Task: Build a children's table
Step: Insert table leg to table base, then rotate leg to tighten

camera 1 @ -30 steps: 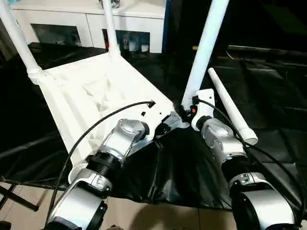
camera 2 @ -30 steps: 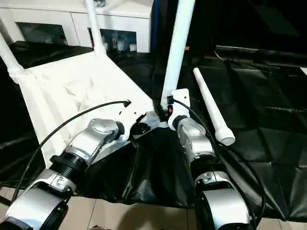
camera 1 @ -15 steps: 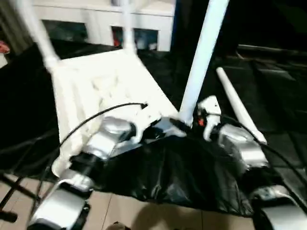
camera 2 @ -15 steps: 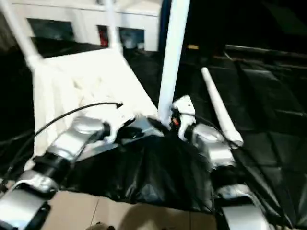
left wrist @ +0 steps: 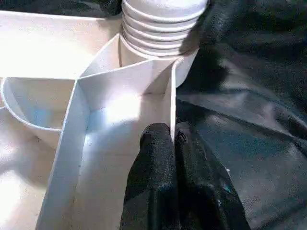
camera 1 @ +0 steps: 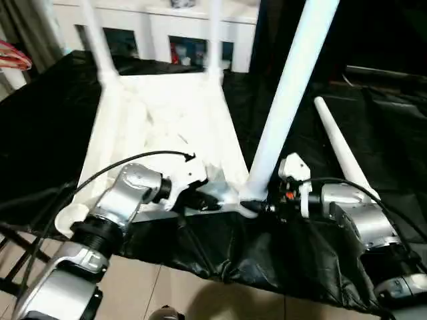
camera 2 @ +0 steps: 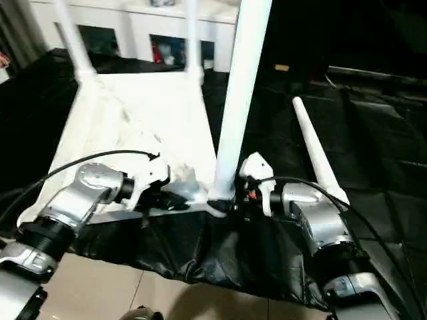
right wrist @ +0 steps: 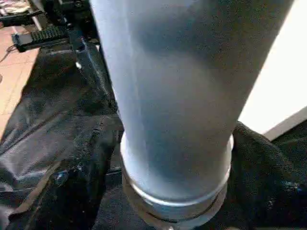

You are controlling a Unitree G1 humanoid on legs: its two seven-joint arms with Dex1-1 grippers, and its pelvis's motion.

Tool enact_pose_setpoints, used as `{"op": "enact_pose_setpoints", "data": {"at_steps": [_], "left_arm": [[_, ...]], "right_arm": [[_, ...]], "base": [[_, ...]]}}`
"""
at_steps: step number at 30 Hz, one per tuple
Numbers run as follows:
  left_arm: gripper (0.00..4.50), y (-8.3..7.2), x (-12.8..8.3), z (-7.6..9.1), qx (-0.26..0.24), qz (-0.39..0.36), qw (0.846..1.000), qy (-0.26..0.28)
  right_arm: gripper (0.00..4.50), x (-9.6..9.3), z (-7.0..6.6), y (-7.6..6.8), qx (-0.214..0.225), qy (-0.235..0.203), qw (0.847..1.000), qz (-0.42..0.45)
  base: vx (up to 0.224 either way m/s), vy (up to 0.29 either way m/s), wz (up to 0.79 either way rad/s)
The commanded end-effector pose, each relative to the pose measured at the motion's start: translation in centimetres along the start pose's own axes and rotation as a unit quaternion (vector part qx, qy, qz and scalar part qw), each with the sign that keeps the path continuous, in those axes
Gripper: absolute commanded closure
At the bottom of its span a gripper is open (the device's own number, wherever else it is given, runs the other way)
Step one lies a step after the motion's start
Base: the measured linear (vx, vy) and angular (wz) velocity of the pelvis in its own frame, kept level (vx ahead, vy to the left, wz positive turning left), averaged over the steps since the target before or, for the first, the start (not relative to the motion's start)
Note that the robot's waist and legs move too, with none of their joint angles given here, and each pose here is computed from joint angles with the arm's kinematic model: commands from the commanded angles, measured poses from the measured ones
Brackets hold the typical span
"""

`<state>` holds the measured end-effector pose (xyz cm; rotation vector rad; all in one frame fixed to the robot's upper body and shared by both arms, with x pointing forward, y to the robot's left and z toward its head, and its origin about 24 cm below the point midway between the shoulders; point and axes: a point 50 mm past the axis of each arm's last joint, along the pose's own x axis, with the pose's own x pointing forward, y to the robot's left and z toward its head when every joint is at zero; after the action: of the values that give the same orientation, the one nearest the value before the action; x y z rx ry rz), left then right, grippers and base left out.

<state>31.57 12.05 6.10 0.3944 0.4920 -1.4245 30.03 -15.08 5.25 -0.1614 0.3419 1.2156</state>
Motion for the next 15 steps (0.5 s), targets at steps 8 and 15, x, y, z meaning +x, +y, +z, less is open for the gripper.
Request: {"op": "enact_pose_setpoints", "data": {"at_steps": [8,15], "left_arm": [[4.50,0.0,-0.2,1.6,0.039,-0.024,0.999,-0.025],[4.50,0.9,0.8,1.8,0.010,0.039,0.999,-0.031]], "right_arm": [[1.74,0.7,-0.8,1.6,0.009,0.027,0.998,0.050],[1.76,1.6,-1.2,1.4,0.043,-0.008,0.999,-0.017]], "base": [[0.000,0.000,0.00],[0.000,0.000,0.00]]}}
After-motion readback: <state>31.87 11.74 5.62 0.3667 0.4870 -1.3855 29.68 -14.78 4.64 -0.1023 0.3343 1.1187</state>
